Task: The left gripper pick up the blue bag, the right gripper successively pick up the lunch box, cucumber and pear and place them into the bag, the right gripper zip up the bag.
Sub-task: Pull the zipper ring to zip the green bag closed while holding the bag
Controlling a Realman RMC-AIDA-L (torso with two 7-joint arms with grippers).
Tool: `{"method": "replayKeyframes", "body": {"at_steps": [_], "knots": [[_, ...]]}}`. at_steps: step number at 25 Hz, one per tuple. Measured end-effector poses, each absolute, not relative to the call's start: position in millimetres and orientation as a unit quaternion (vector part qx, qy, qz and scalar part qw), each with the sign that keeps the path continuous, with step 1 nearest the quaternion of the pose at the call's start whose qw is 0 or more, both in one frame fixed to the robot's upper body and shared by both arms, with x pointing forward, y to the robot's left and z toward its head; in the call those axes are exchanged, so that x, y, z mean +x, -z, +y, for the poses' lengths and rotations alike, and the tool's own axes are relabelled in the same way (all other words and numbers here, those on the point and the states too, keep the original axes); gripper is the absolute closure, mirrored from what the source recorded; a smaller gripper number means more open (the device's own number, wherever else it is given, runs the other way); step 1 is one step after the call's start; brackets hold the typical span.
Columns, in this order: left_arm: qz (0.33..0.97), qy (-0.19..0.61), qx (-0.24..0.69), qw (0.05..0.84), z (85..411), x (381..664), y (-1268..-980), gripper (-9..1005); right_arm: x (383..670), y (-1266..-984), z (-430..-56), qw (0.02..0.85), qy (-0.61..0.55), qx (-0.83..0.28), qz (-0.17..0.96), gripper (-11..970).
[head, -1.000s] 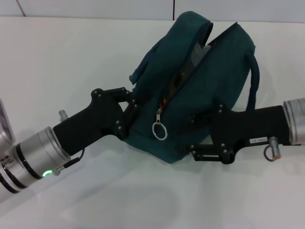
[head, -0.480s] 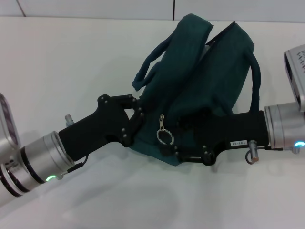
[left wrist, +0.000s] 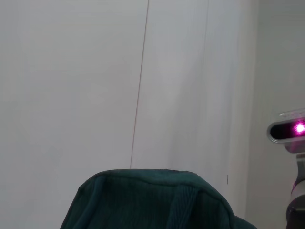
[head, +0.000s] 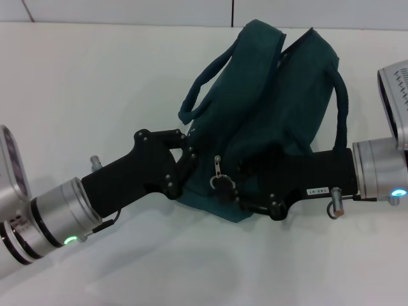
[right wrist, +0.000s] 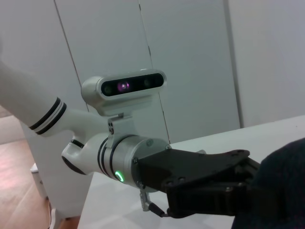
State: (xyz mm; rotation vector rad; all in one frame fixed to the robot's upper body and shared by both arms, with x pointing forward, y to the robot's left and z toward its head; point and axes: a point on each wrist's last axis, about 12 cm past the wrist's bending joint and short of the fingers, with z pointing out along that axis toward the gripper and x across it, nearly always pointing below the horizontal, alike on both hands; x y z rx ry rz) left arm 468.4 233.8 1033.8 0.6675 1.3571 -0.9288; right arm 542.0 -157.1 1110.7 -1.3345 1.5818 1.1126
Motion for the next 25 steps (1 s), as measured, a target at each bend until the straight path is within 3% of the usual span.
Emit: {"method": "replayKeyframes", "body": {"at_steps": [3, 6, 17, 25], "knots": [[0.593, 0.405, 0.29, 0.632, 234.2, 468.2, -1033.7, 874, 541.9, -1111.4, -157.9, 0.391, -0.431, -0.532, 0.615, 692], [0.596, 0.402, 0.286, 0.634, 235.9, 467.3, -1033.1, 869, 542.3, -1112.0, -160.6, 0.407, -0.421, -0.538, 0.606, 871], [0.598, 0.4, 0.283, 0.635, 238.0, 465.8, -1032.1, 849, 540.9, -1122.5, -170.4, 0.477, -0.4, -0.537, 0.57, 947], [0.598, 0.399, 0.283, 0.635, 238.1, 465.6, -1031.9, 835, 541.6, -1127.3, -173.4, 0.529, -0.388, -0.526, 0.541, 948]]}}
